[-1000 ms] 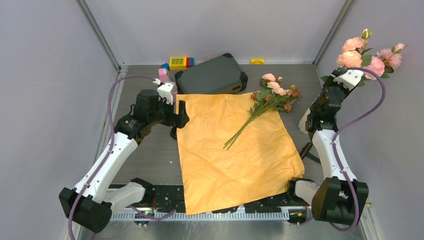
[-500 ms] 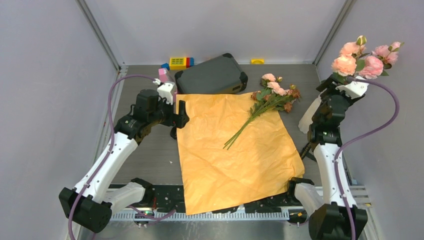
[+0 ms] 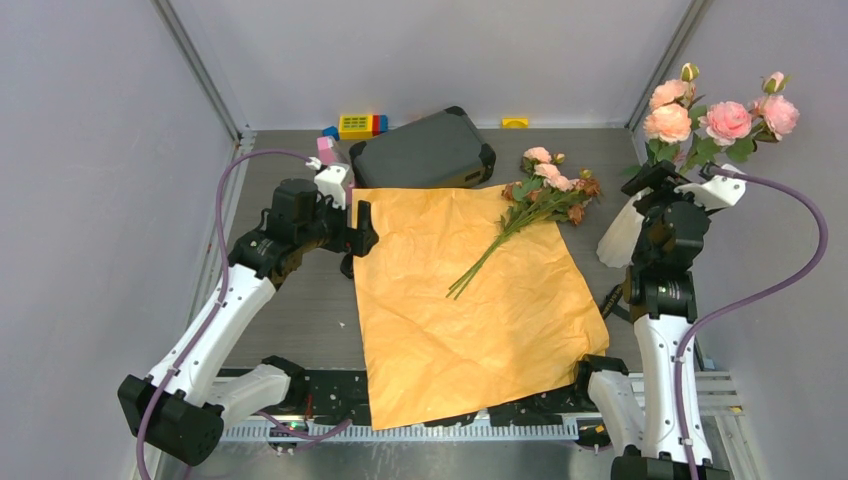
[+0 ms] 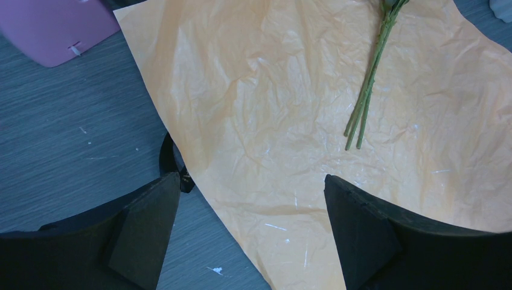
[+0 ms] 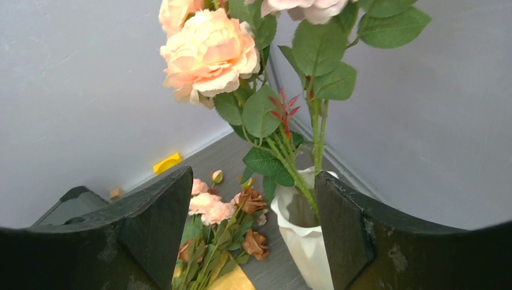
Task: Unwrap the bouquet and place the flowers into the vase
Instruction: Insert the fake flower into the vase, then pick up the fake flower from the wrapping paper.
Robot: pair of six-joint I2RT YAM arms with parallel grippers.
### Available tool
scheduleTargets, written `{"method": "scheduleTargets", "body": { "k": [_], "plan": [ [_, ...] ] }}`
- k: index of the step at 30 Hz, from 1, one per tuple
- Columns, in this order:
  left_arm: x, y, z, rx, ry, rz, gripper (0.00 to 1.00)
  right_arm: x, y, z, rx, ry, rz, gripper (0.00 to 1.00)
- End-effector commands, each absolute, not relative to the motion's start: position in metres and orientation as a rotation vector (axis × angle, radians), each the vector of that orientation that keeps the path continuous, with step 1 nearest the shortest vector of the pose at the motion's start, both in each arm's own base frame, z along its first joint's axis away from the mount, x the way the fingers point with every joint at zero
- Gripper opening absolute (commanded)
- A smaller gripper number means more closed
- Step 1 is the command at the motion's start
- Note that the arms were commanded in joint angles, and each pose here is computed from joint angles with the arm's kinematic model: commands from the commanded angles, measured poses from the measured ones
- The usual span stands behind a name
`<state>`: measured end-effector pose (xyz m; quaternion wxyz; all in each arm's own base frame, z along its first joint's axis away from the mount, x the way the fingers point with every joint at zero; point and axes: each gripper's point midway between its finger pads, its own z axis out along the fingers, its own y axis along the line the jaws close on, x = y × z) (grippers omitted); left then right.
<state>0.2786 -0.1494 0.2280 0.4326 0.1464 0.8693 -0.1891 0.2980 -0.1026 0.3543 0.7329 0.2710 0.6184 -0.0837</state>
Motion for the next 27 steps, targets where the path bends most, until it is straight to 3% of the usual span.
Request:
{"method": "scheduleTargets", "body": {
  "k": [1, 12, 27],
  "plan": [
    [0.281, -0.150, 0.230, 0.363, 2.147, -0.475, 0.91, 0.292, -0.075, 0.374, 0.549, 1.362, -0.019, 0.79],
    [0.268, -0.180, 0.237, 0.335, 2.116, -0.720, 0.87, 0.305, 0.000, 0.373, 0.314, 1.538, 0.359, 0.79],
    [0.250, -0.284, 0.170, 0.405, 2.209, -0.838, 0.80, 0.325, 0.041, 0.277, 0.436, 1.807, 0.647, 0.69]
  ]
}}
